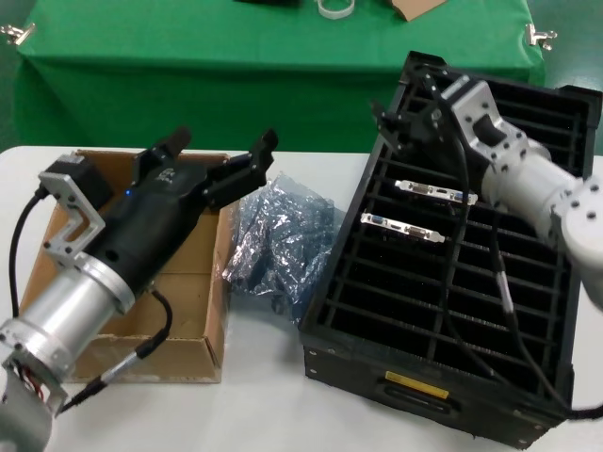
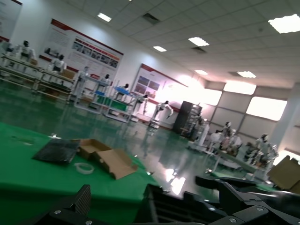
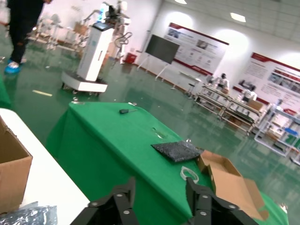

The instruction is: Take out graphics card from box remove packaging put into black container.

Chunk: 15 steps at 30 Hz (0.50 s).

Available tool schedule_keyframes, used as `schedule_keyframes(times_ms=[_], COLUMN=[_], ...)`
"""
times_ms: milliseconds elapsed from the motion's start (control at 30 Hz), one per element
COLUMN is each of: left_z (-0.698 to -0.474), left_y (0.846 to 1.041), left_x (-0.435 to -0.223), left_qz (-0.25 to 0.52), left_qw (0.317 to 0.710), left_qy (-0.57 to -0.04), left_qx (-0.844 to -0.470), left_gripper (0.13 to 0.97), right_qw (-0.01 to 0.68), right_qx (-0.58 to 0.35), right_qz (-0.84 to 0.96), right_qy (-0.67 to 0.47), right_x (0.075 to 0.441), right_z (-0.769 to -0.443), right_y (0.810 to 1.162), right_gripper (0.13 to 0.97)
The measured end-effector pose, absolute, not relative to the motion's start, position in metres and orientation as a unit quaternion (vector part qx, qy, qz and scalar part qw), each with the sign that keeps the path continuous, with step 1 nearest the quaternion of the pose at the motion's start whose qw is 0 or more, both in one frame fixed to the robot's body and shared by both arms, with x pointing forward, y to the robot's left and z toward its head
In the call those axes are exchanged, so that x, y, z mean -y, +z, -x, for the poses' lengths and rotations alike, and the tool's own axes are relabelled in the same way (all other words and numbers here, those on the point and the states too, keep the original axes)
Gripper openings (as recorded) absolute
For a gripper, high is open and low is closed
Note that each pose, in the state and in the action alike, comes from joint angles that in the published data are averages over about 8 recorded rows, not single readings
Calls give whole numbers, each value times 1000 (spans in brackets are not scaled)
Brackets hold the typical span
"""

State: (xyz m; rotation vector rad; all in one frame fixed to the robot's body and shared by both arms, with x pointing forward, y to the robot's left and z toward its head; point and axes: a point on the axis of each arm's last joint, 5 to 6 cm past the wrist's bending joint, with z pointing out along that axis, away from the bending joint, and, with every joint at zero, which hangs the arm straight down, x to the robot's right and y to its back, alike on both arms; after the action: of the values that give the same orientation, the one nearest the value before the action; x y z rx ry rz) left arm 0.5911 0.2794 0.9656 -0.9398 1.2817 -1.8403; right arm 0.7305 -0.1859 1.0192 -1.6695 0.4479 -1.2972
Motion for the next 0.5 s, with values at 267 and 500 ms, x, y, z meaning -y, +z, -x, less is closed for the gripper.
schedule_keyframes(times_ms=[267,500], left_z=[-581,-571], left_y=[947,931], left_x=[-279,-279], left_qz=[381,397], left_qw=[375,399], left_qy=[-685,-661], left_qx=[-495,-497], left_gripper=[966,966], right_qw=[495,509], right_qx=[-228,-268], right_qz=[657,635], right_qy=[-521,-515], right_x=[196,207], right_z=[-707,-682], right_y=[981,951], right_gripper=[497,604])
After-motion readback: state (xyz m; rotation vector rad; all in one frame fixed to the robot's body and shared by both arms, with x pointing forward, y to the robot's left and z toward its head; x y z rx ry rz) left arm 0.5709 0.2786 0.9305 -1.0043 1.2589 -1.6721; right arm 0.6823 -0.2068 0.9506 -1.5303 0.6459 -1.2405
